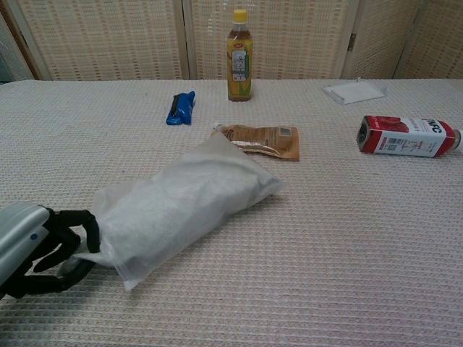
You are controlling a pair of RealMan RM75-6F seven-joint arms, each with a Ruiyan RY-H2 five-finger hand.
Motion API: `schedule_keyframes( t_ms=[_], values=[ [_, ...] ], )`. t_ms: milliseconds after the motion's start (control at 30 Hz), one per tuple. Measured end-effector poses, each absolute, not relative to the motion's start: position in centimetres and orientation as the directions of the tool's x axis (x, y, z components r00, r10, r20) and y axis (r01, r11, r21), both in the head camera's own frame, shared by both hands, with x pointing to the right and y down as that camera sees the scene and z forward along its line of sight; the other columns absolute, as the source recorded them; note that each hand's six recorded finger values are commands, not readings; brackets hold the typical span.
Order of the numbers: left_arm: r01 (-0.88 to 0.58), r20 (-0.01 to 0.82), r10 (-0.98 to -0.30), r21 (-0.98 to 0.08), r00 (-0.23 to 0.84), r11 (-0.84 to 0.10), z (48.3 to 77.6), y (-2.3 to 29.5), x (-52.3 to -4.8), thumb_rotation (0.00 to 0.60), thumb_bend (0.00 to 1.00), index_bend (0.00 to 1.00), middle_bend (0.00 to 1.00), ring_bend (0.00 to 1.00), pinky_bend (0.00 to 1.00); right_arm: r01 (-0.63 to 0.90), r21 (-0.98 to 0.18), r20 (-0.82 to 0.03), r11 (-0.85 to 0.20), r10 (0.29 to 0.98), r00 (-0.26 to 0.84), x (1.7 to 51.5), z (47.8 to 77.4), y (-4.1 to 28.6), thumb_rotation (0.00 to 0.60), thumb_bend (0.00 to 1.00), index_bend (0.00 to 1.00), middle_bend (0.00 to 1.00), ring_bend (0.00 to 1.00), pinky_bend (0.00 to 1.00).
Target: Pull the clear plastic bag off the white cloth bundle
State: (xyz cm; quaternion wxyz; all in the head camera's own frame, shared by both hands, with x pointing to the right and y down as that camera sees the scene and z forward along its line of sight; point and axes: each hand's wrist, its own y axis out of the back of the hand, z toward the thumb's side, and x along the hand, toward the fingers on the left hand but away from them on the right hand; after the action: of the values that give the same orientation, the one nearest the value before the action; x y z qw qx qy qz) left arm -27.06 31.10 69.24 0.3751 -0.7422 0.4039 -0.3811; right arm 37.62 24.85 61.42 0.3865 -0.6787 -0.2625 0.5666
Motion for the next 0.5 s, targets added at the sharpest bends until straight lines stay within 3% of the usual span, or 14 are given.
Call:
schedule_keyframes(
  t_ms=[133,233,400,500],
  values=[
    [-0.315,0.257,-0.886,-0.866,0.385,-0.389,69.1,30.9,-27.4,0.600,0.56,0.69,1.00,1.00,1.00,-0.037,-0.835,-0.538,-0.549,0.799,0.268,35.2,62.8,23.7,0.600,0.10,0.10,0.00,0.00,0.00],
    [-0.319,0.257,-0.884,-0.863,0.392,-0.392,69.0,31.0,-27.4,0.600,0.55,0.69,1.00,1.00,1.00,0.013,-0.848,-0.502,-0.530,0.810,0.302,33.0,64.0,22.7,0.600,0.15,0.30,0.00,0.00,0.00],
    [-0.319,0.266,-0.878,-0.857,0.398,-0.404,69.1,31.0,-27.1,0.600,0.56,0.69,1.00,1.00,1.00,0.093,-0.866,-0.439,-0.492,0.835,0.331,29.1,66.4,21.2,0.600,0.20,0.48,0.04,0.00,0.00],
    [-0.322,0.265,-0.877,-0.855,0.401,-0.406,69.1,30.9,-26.9,0.600,0.56,0.69,1.00,1.00,1.00,0.127,-0.868,-0.418,-0.479,0.845,0.334,27.1,68.1,20.3,0.600,0.22,0.53,0.06,0.00,0.00]
  ],
)
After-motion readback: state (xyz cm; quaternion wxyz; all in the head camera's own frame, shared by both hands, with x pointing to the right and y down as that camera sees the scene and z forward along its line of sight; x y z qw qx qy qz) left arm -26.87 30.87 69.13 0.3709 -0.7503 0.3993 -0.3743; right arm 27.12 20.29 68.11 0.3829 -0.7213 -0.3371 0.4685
